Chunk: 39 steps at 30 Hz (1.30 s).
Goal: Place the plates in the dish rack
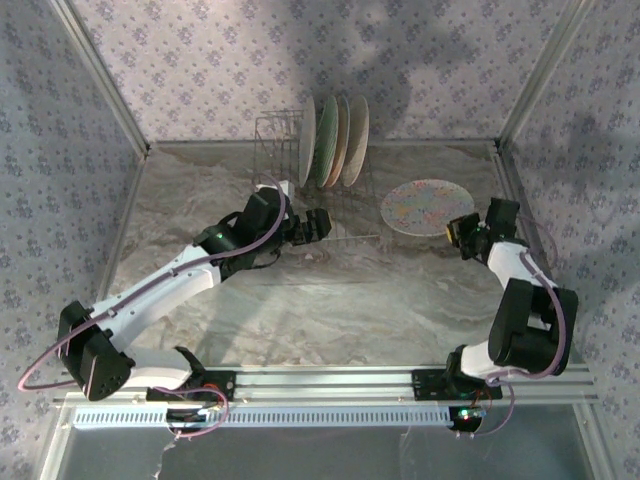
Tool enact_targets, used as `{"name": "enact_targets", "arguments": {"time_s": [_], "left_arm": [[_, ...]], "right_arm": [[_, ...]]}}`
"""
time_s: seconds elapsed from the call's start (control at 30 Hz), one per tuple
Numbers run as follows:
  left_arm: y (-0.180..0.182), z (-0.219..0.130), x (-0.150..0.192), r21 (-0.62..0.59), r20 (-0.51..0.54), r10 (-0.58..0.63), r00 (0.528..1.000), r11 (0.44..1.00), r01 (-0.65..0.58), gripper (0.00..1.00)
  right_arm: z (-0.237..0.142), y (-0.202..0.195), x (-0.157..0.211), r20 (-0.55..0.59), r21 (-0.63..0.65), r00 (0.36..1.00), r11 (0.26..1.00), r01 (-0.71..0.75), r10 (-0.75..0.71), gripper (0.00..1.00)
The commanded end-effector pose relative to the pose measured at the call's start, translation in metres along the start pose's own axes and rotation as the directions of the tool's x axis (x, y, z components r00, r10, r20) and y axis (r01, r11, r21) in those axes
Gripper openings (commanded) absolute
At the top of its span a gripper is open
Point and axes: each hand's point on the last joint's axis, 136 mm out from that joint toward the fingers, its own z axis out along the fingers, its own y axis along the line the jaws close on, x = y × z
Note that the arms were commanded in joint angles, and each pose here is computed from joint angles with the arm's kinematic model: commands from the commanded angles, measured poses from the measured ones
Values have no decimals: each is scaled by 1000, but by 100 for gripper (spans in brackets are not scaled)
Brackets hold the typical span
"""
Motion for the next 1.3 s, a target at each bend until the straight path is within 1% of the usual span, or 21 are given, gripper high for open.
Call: {"name": "enact_targets", "arguments": {"time_s": [0.0, 0.23, 0.5, 0.77, 0.9, 1.07, 1.17, 1.27], "left_arm": [[-5, -3, -6, 15, 27, -8, 1000, 1000, 8, 99], [-1, -3, -3, 3, 27, -12, 1000, 1000, 11, 99], [6, -3, 0, -12, 27, -15, 1000, 1000, 15, 99], [9, -4, 1, -24, 30, -12, 999, 1000, 13, 99], [9, -2, 1, -26, 28, -11, 1000, 1000, 12, 99], [9, -2, 1, -26, 29, -12, 1000, 1000, 13, 99], [8, -2, 1, -24, 29, -12, 999, 1000, 13, 99], [8, -2, 1, -25, 28, -12, 1000, 1000, 13, 99]], "right_arm": [[15, -13, 8, -29, 7, 1000, 1000, 4, -4, 0], [36, -46, 20, -66, 61, 997, 998, -22, 27, 0], [51, -59, 21, -85, 74, 996, 997, -31, 38, 0], [53, -64, 18, -65, 81, 997, 996, -33, 39, 1], [53, -66, 17, -62, 81, 997, 996, -37, 42, 11], [51, -67, 15, -52, 80, 998, 996, -42, 47, 26], [51, -66, 12, -47, 75, 998, 996, -46, 49, 29], [51, -65, 10, -42, 70, 998, 996, -48, 51, 30]]}}
